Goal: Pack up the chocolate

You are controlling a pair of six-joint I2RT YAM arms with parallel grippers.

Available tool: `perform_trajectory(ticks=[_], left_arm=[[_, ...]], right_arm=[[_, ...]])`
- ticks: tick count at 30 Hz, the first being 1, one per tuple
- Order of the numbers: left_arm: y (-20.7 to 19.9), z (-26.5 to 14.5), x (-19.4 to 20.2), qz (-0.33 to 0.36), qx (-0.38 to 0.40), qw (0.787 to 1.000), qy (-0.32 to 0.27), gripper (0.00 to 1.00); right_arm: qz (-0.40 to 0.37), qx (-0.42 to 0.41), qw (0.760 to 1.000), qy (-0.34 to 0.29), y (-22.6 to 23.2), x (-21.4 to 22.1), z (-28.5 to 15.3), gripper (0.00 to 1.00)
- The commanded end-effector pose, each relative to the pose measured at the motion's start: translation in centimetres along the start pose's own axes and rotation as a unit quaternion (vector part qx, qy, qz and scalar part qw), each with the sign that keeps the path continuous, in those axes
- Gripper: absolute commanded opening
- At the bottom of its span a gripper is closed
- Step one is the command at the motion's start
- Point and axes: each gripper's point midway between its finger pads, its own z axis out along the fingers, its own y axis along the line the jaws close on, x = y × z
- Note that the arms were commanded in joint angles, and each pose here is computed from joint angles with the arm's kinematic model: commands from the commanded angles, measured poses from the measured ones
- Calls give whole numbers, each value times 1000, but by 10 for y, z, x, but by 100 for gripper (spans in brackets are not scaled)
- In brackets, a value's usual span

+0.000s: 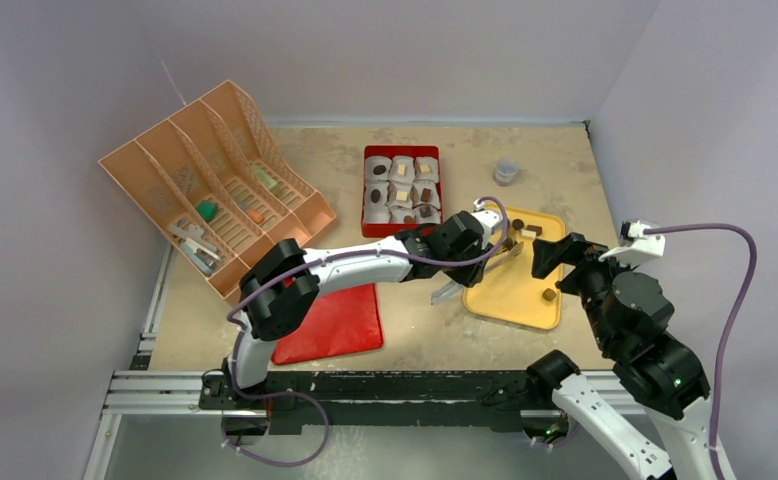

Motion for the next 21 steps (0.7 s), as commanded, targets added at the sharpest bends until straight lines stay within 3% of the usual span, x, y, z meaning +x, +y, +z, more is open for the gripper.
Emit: perform_trajectory(ticks=[1,10,21], left_arm=[[-14,-39,-49,-20,5,997,-76,22],[6,-76,-66,-42,-59,993,-93,21],[61,-117,-74,-116,-140,978,-103,21]], right_arm=[[10,-7,1000,-11,5,-6,3,99],[6,-6,1000,-11,6,-6,4,99],[3,-6,1000,-10,6,-5,6,99]])
